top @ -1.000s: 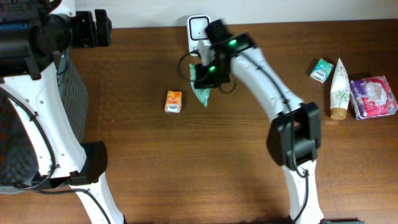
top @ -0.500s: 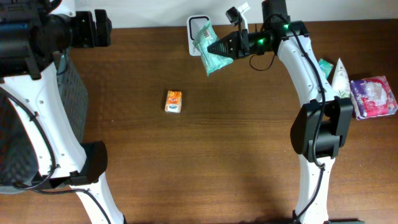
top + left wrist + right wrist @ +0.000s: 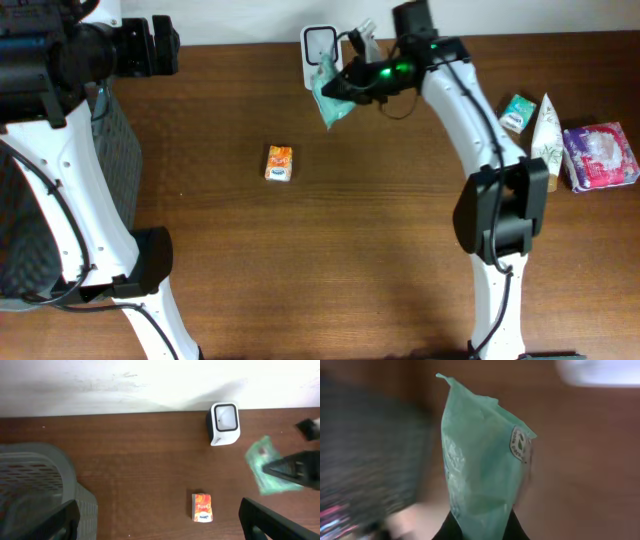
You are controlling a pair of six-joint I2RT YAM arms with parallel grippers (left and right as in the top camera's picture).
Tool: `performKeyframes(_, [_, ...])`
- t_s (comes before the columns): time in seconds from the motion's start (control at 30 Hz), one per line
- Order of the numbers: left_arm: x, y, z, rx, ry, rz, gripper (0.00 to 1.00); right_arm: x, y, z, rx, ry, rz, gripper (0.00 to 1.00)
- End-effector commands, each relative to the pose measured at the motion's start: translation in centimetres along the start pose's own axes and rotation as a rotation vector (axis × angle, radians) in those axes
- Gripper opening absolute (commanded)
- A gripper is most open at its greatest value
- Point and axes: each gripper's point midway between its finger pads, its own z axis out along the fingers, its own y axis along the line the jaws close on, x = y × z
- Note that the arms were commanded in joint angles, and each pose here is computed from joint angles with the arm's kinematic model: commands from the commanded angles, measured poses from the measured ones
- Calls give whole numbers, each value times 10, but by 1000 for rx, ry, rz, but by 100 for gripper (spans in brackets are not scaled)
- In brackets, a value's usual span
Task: Scan the item barcode
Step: 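Lift the green packet and hold it up to the white scanner, then carry the green packet right and release it beside the tube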
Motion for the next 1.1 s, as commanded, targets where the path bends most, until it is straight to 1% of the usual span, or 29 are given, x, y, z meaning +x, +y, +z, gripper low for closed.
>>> performKeyframes(0.0, [0,-1,-2,9,-4,-6,99,-49,-56,-21,591,-250,-150,4])
performKeyframes(0.03, [0,-1,-2,9,-4,-6,99,-61,-54,-25,671,-296,-241,4])
performKeyframes(0.1, [0,-1,-2,9,-4,-6,99,-97,-35,-36,859,-417,-504,4])
performKeyframes(0.2, [0,-1,-2,9,-4,-6,99,-122,-14,-25,929,-473,-762,4])
performKeyframes(0.23, [0,-1,-2,9,-4,-6,99,-128,-18,-17,942,-480,-811,4])
performKeyframes(0.33, [0,-1,-2,8,-4,-6,99,-130,-48,13,980,-443,-900,4])
performKeyframes(0.43, [0,-1,-2,9,-4,-6,99,-121,-73,45,1050,-295,-1140,4])
performKeyframes(0.47, [0,-1,-2,9,-4,-6,99,-119,-77,51,1063,-264,-1185,4])
performKeyframes(0.6, [0,-1,-2,8,-4,-7,99,-123,-76,50,1076,-289,-1183,4])
performKeyframes(0.67, [0,-1,-2,8,-4,-6,99,-128,-79,38,1149,-311,-1143,4])
performKeyframes(0.7, [0,-1,-2,8,-4,-6,99,-134,-80,25,1199,-366,-1070,4])
performKeyframes(0.73, [0,-1,-2,8,-4,-7,99,-145,-76,-3,1253,-463,-957,4])
performKeyframes(0.8, [0,-1,-2,8,-4,-7,99,-154,-74,-35,1279,-540,-854,4])
performKeyframes(0.87, [0,-1,-2,8,-4,-7,99,-158,-82,-75,1291,-580,-729,4])
performKeyframes(0.9, [0,-1,-2,8,-4,-7,99,-157,-90,-89,1294,-576,-680,4])
performKeyframes(0.93, [0,-1,-2,8,-4,-7,99,-150,-114,-118,1309,-560,-558,4])
performKeyframes(0.97, [0,-1,-2,8,-4,-6,99,-143,-133,-137,1326,-548,-469,4])
performKeyframes(1.0, [0,-1,-2,8,-4,-7,99,-125,-168,-162,1359,-481,-354,4])
performKeyframes(1.07, [0,-1,-2,8,-4,-7,99,-87,-223,-193,1421,-296,-244,4])
